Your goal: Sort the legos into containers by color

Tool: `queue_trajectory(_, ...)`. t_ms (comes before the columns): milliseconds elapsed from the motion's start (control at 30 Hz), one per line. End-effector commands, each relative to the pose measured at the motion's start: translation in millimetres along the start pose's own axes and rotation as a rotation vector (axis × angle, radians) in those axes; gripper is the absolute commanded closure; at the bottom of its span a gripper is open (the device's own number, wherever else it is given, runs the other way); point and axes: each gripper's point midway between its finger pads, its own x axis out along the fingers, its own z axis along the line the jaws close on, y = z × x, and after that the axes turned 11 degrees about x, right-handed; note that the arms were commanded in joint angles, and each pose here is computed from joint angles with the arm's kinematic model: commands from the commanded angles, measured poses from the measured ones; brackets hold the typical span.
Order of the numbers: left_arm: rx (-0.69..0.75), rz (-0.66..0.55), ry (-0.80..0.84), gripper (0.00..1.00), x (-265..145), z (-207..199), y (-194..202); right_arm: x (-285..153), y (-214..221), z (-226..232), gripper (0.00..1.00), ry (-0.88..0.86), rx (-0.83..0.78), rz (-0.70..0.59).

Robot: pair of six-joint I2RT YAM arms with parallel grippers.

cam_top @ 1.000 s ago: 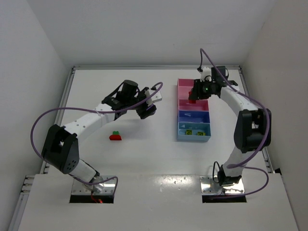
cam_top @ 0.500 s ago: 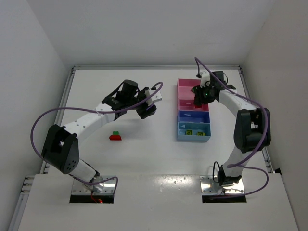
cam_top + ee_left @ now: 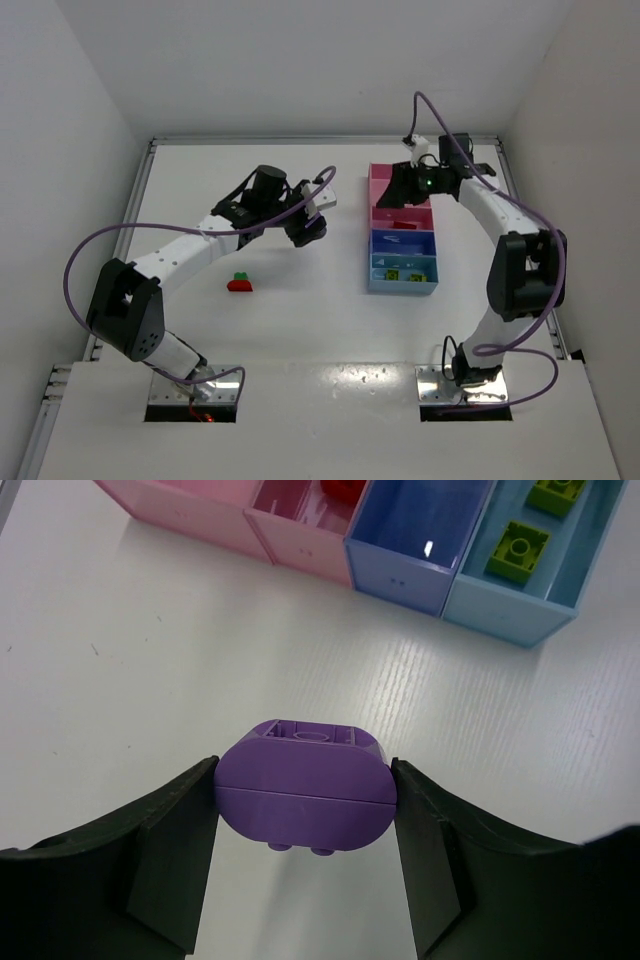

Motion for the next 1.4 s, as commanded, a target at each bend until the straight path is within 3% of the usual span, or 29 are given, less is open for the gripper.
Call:
queue_trajectory(0, -0.015, -0.11, 0.0, 0.86, -5.3, 5.8, -29.3, 5.7, -2.7, 79.4, 0.39, -0.409, 0.118, 0.087)
queue_trajectory(433, -0.102, -0.246, 0.109, 0.86, -11.2, -2.0, -47.7, 33.2, 24.4, 144.2, 0.39, -0.717, 0.249, 0.267)
queue_trajectory(833, -0.104, -0.201, 0.073, 0.86, -3.5, 2.7, -37.3, 36.0, 25.5, 165.3, 0.34, -0.694, 0.208, 0.269)
queue_trajectory(1167, -0.09, -0.167, 0.041, 0.86, 1.1, 6.7, -30.8, 47.6, 26.0, 162.9, 0.34, -0.575, 0.17, 0.249)
queue_trajectory(1367, -0.072, -0.154, 0.055, 0.86, 6.2, 0.5, -29.3, 48.9, 24.9, 166.5, 0.43, -0.573, 0.159, 0.247)
